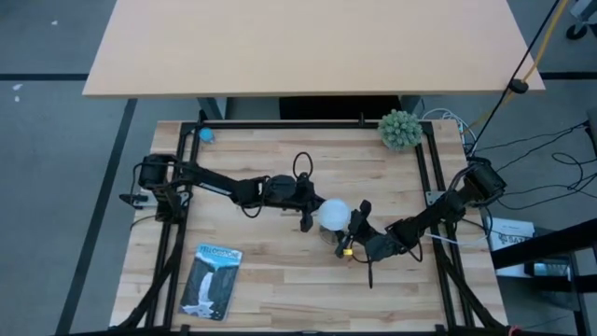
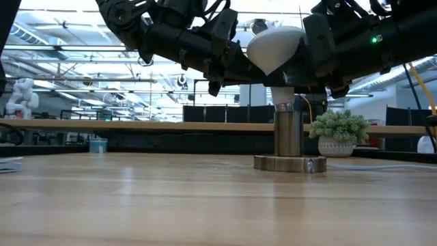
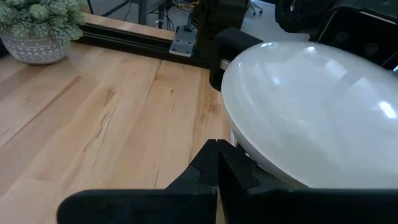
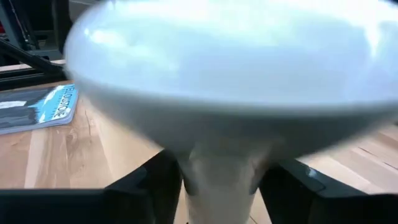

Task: Screw lightbulb
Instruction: Insert the lightbulb into the bronze lamp socket

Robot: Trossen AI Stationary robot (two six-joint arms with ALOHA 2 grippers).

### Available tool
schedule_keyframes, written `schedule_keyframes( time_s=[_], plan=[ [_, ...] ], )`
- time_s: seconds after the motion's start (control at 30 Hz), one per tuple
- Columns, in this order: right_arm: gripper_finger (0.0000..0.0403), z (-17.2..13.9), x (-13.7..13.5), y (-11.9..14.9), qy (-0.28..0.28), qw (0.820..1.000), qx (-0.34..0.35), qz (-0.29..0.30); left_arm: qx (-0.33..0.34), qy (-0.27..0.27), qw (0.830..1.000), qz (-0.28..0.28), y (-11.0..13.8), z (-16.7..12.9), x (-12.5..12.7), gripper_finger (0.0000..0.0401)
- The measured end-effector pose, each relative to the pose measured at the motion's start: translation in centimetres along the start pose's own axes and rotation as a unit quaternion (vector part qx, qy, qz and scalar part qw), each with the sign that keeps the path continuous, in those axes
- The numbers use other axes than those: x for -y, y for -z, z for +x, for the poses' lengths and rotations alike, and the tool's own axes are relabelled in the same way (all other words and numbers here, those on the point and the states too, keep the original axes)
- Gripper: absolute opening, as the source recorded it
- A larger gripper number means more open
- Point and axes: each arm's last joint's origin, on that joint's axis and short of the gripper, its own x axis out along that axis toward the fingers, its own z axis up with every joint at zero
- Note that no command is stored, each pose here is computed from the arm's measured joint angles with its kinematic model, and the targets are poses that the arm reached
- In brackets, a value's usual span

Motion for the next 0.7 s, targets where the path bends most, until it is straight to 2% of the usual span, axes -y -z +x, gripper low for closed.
schedule_keyframes(
  time_s=[0.2,0.47,0.7],
  plan=[
    [0.0216,0.0,0.0,0.0,0.001,1.0,0.0,-0.004,0.0,0.0,1.0,-0.001,0.0,0.0,0.0,0.0],
    [0.0213,-0.1,0.0,-0.1,-0.003,1.0,0.0,-0.005,0.0,0.0,1.0,-0.011,0.0,0.0,0.0,0.0],
    [0.0213,-1.2,0.0,-1.4,-0.014,1.0,0.002,-0.018,-0.014,0.006,1.0,-0.027,0.4,0.0,0.6,0.0]
  ],
)
